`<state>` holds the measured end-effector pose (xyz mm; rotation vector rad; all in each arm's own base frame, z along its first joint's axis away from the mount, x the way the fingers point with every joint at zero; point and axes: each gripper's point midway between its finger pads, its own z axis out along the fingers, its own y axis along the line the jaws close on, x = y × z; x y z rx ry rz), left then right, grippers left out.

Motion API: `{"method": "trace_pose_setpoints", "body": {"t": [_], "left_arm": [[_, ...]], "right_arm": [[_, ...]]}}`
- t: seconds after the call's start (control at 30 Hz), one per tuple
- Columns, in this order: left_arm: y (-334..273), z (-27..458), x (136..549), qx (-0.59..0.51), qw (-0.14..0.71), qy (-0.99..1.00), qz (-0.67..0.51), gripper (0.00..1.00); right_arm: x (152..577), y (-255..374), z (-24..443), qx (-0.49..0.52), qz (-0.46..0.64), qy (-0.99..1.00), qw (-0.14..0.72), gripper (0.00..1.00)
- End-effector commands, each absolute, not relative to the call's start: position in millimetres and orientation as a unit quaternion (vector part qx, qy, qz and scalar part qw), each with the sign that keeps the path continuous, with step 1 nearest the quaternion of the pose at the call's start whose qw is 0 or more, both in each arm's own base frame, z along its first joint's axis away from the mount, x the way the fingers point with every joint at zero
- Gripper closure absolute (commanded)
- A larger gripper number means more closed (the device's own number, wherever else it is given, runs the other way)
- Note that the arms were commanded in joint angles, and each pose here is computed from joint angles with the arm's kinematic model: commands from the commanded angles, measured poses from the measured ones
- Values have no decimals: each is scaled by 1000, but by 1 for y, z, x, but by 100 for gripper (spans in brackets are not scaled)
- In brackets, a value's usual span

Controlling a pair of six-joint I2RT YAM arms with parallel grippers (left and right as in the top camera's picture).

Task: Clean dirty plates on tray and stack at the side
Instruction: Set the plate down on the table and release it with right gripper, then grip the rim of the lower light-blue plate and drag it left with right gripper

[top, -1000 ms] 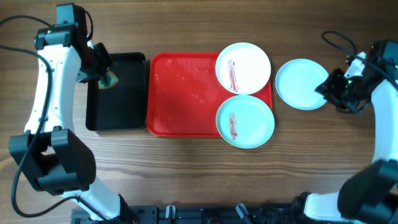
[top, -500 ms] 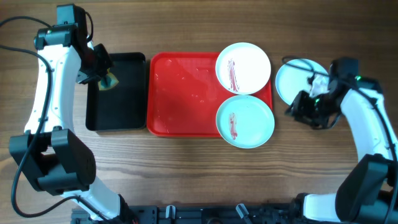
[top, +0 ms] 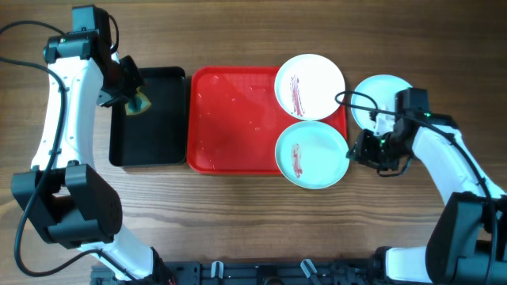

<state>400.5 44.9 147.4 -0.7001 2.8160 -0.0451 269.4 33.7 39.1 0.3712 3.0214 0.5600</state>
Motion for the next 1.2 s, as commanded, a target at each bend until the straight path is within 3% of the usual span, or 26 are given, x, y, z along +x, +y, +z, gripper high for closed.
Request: {"method": "trace_pose_setpoints", "body": {"t": [0.0, 0.53, 0.8, 1.17], "left_arm": [[42, 148, 401, -230, 120, 966, -21, 96], [42, 148, 401, -230, 120, 966, -21, 96], [42, 148, 401, -230, 120, 966, -21, 96], [42, 148, 401, -230, 120, 966, -21, 96]], "right_arm": [[268, 45, 38, 107, 187, 976, 18, 64], [259, 41, 27, 121, 169, 978, 7, 65], [262, 41, 27, 121, 170, 978, 14, 90], [256, 41, 25, 123, 169, 978, 3, 91]]}}
